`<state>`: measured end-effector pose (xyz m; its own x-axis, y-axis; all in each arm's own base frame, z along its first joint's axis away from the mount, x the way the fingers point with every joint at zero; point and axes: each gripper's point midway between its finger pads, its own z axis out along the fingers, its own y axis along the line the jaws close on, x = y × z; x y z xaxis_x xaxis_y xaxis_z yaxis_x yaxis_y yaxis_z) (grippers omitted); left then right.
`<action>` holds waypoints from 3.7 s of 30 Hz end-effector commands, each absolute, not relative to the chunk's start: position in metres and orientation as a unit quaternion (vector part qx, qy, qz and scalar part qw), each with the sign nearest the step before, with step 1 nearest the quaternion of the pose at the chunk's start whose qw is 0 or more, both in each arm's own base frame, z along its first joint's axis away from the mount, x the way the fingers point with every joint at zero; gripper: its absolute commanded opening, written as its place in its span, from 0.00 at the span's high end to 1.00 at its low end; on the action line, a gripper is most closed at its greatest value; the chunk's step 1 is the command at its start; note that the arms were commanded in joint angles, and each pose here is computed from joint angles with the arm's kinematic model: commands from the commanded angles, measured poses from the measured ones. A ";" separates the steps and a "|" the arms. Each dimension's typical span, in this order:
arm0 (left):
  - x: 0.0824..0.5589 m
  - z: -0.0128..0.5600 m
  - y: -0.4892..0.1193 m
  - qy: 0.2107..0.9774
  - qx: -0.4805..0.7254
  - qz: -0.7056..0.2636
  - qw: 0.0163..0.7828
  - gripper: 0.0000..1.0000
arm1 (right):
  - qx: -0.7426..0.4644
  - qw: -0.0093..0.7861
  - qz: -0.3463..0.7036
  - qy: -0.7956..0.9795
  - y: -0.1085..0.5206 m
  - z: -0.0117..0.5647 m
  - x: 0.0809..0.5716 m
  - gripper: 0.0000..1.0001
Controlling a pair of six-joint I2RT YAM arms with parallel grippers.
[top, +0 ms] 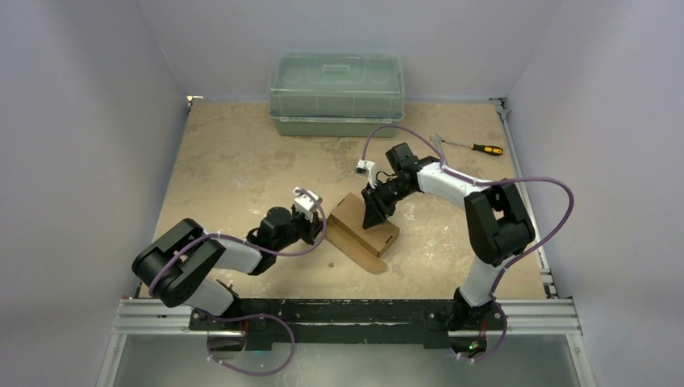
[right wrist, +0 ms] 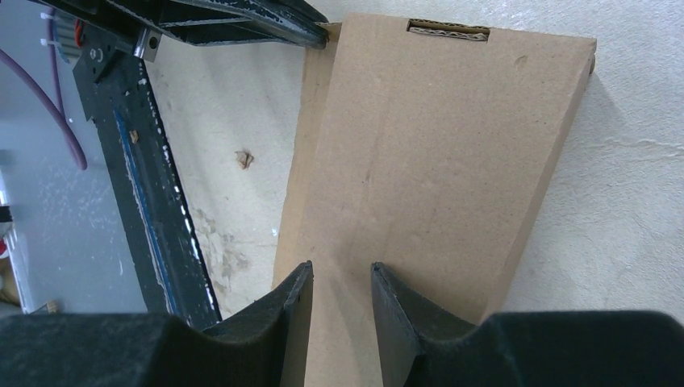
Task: Fold the paper box
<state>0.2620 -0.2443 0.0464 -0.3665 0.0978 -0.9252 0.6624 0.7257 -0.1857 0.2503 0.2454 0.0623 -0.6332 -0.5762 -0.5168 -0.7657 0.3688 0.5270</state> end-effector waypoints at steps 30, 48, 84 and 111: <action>0.309 0.099 -0.278 0.761 0.295 -0.250 0.521 1.00 | -0.415 0.091 0.296 0.856 0.216 0.015 0.255 0.63; 0.318 0.136 -0.230 0.798 0.096 -0.219 0.553 0.71 | -0.417 0.093 0.297 0.854 0.217 0.017 0.255 0.63; 0.294 0.037 -0.270 0.871 -0.132 -0.350 0.319 1.00 | -0.416 0.093 0.297 0.854 0.217 0.017 0.256 0.63; 0.215 0.052 -0.249 0.857 -0.009 -0.411 0.312 0.96 | -0.492 0.202 0.359 0.766 0.236 0.110 0.251 0.48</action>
